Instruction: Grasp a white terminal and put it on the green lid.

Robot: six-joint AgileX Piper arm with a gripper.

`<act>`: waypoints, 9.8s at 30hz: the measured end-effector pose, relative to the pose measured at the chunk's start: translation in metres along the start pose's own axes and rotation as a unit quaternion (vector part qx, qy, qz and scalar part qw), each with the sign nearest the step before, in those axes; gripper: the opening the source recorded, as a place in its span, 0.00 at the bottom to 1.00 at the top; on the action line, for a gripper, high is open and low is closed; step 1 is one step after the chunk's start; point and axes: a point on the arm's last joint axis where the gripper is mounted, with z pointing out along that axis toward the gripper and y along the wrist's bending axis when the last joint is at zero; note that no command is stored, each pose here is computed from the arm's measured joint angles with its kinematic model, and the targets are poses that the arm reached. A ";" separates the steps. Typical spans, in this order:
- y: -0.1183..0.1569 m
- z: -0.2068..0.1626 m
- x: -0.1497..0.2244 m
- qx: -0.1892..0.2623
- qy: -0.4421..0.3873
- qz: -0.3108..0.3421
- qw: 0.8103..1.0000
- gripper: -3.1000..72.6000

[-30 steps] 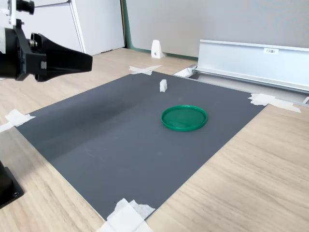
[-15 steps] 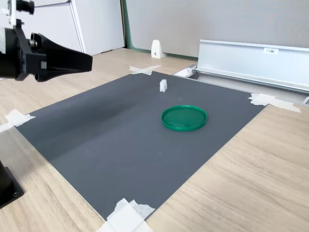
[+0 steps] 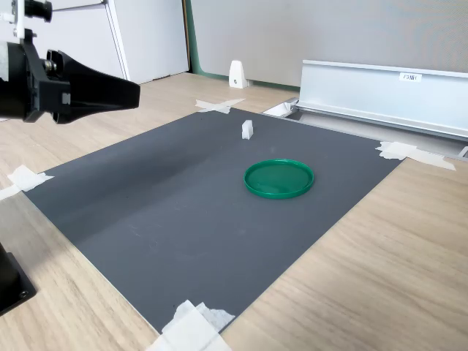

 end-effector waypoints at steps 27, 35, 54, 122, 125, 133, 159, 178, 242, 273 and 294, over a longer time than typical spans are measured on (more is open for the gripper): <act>0.001 0.001 0.002 -0.005 0.014 0.012 1.000 0.03; 0.000 0.012 -0.022 -0.006 0.071 0.011 0.997 0.03; 0.000 0.112 -0.107 -0.059 0.374 -0.050 0.924 0.03; 0.120 0.319 -0.061 -0.192 0.534 -0.209 0.796 1.00; 0.120 0.320 -0.057 -0.191 0.539 -0.210 0.793 1.00; 0.120 0.319 -0.057 -0.190 0.543 -0.213 0.790 1.00; 0.083 0.316 -0.084 -0.154 0.526 -0.204 0.811 0.99; 0.097 0.338 -0.043 -0.173 0.542 -0.213 0.795 0.98; -0.051 0.275 -0.024 -0.096 0.531 -0.134 0.831 0.15; -0.047 0.222 -0.108 -0.068 0.430 -0.175 0.883 0.83; -0.008 0.038 -0.154 -0.015 0.146 -0.035 0.989 0.03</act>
